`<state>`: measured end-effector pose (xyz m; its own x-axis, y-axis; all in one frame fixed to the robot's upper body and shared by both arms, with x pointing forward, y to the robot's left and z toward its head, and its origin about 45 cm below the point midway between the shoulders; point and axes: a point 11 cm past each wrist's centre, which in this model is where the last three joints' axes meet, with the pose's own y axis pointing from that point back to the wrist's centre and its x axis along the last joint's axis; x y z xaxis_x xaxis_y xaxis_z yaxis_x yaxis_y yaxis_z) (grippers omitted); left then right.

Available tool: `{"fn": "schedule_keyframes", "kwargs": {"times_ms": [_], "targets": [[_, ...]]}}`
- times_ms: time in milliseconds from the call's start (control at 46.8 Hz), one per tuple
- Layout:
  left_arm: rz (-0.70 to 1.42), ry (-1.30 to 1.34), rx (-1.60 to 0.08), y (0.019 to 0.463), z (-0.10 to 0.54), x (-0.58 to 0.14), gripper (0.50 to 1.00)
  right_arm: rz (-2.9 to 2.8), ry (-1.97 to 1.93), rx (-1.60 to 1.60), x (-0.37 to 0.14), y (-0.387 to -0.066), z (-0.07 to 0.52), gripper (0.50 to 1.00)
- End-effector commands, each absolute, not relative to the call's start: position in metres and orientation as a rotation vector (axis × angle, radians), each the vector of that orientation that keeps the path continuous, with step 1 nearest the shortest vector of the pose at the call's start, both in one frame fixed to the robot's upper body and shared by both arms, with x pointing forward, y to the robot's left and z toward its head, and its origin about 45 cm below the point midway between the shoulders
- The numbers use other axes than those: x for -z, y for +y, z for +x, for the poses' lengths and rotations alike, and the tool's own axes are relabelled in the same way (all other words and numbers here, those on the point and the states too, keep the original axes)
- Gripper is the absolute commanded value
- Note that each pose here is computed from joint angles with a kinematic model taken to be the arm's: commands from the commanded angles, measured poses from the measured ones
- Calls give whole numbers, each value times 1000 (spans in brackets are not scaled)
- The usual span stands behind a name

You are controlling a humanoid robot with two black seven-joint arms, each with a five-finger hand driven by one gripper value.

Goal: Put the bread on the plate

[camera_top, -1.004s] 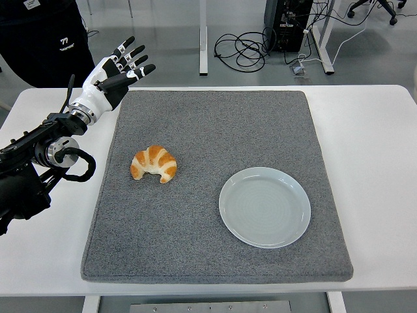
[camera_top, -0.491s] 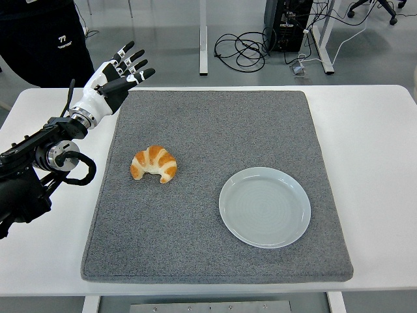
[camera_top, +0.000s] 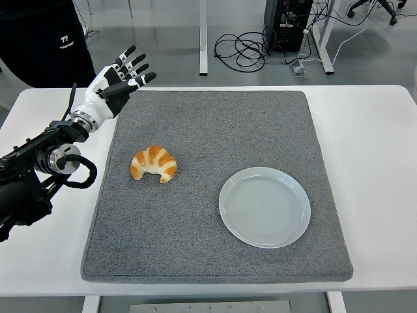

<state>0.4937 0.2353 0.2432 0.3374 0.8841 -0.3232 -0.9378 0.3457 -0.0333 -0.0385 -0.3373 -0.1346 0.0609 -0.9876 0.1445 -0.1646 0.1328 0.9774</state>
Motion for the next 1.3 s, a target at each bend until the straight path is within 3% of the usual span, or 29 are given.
{"fn": "schedule_keyframes", "kwargs": {"times_ms": [0,620,919,1282], "targets": [[-246,256,-1203,236,493,-244,968,1253,-1333,972,135,-337,-39,1000],[-254,226,-1212,239,496,-252,961,1252,-1331,971,135,-338,-40,1000],[-248,136,-1228,264,498,-289,933,1253,-1331,973,135,-337,-40,1000],[-131,35,-1175,260,478,-352,902,1253,-1333,972,135,-337,-39,1000]]}}
